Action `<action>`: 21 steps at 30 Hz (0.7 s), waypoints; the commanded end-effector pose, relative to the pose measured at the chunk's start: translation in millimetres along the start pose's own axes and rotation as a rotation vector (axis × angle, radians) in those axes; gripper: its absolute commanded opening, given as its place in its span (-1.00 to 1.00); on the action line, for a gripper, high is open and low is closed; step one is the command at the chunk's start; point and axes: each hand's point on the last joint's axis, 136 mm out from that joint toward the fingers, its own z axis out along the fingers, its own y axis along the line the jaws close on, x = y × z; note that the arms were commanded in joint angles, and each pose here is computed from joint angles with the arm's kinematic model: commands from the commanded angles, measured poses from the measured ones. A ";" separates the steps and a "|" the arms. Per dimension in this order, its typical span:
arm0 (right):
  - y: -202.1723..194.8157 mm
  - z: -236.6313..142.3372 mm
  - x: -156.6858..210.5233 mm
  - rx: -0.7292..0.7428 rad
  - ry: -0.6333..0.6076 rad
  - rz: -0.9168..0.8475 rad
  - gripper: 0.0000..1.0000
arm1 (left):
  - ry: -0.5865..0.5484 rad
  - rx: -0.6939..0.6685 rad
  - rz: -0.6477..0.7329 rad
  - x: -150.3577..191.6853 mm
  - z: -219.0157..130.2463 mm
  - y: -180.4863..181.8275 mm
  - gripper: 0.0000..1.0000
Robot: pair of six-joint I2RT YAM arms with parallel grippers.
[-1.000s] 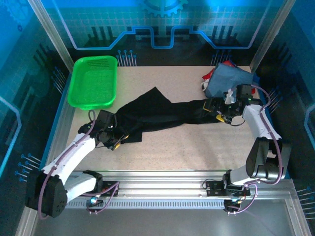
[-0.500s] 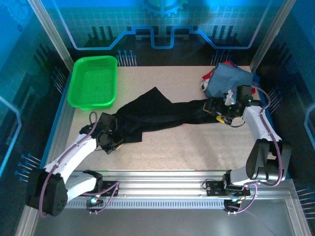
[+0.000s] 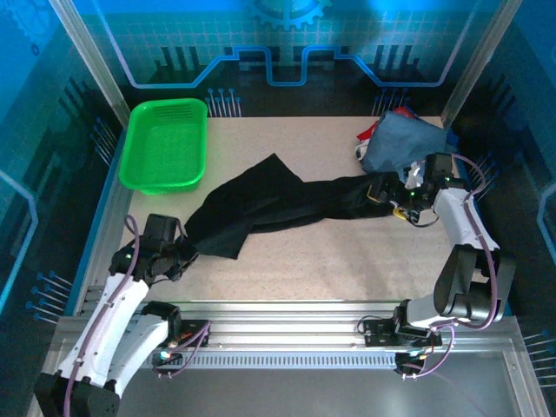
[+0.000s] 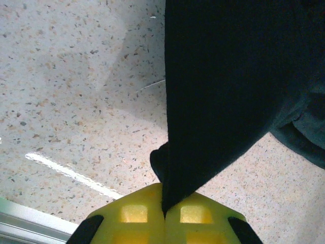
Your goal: Fold and stack the t-shirts
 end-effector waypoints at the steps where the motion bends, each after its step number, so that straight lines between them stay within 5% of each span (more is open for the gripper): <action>1: -18.3 -3.6 -12.3 0.052 -0.017 0.033 0.96 | 0.008 -0.049 -0.016 5.3 -2.2 18.5 -1.00; 13: 4.9 16.8 -46.8 -0.087 -0.049 0.066 0.77 | -0.185 0.004 -0.094 -20.9 -50.9 20.0 -1.00; 21: 27.6 53.5 -59.5 -0.030 0.020 -0.016 0.53 | -0.155 0.040 -0.091 -20.9 -40.1 10.1 -1.00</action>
